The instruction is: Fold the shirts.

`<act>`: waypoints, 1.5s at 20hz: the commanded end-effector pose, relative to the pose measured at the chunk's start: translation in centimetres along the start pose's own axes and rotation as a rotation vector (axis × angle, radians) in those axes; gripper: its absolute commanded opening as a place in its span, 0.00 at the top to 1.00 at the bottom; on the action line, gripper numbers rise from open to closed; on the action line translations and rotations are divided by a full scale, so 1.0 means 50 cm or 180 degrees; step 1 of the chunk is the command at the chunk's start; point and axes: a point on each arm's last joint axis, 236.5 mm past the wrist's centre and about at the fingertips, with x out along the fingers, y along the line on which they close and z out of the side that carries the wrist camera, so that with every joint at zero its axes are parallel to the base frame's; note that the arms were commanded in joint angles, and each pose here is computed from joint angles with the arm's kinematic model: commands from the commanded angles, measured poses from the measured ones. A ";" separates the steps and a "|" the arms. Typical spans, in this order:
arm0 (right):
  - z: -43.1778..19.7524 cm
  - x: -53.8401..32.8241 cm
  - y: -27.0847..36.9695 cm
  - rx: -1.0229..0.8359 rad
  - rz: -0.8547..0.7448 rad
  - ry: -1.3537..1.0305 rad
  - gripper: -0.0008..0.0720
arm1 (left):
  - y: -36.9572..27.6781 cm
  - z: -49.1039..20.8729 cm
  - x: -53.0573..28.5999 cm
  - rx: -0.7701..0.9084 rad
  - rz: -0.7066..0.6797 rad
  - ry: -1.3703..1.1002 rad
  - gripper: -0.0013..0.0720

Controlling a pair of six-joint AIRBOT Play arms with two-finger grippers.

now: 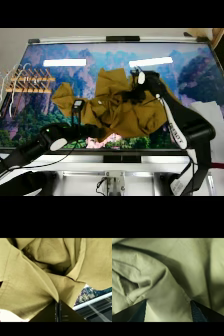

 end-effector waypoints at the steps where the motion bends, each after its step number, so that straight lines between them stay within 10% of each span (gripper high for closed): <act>1: 0.009 0.027 0.018 0.0133 0.0150 -0.0019 0.14 | 0.000 0.002 0.000 0.0004 -0.0004 -0.0012 0.92; 3: 0.009 0.026 0.022 0.0143 0.0180 -0.0020 0.85 | 0.000 0.002 0.000 0.0016 -0.0001 -0.0015 0.92; 4: 0.009 0.019 0.027 0.0125 0.0205 -0.0026 0.90 | 0.001 0.003 0.000 0.0031 0.0008 -0.0022 0.92; 10: 0.106 -0.282 0.063 -0.1044 -0.0055 -0.1274 0.91 | 0.080 0.174 -0.084 -0.0293 0.0134 -0.0664 0.92; 17: -0.003 -0.854 0.198 -0.1584 0.0222 -0.3169 0.91 | 0.057 0.549 -0.588 -0.0105 0.0020 -0.2726 0.92; 30: -0.430 -0.384 0.083 -0.0449 0.0659 -0.0265 0.91 | 0.106 -0.004 -0.117 -0.0161 0.0280 0.0190 0.92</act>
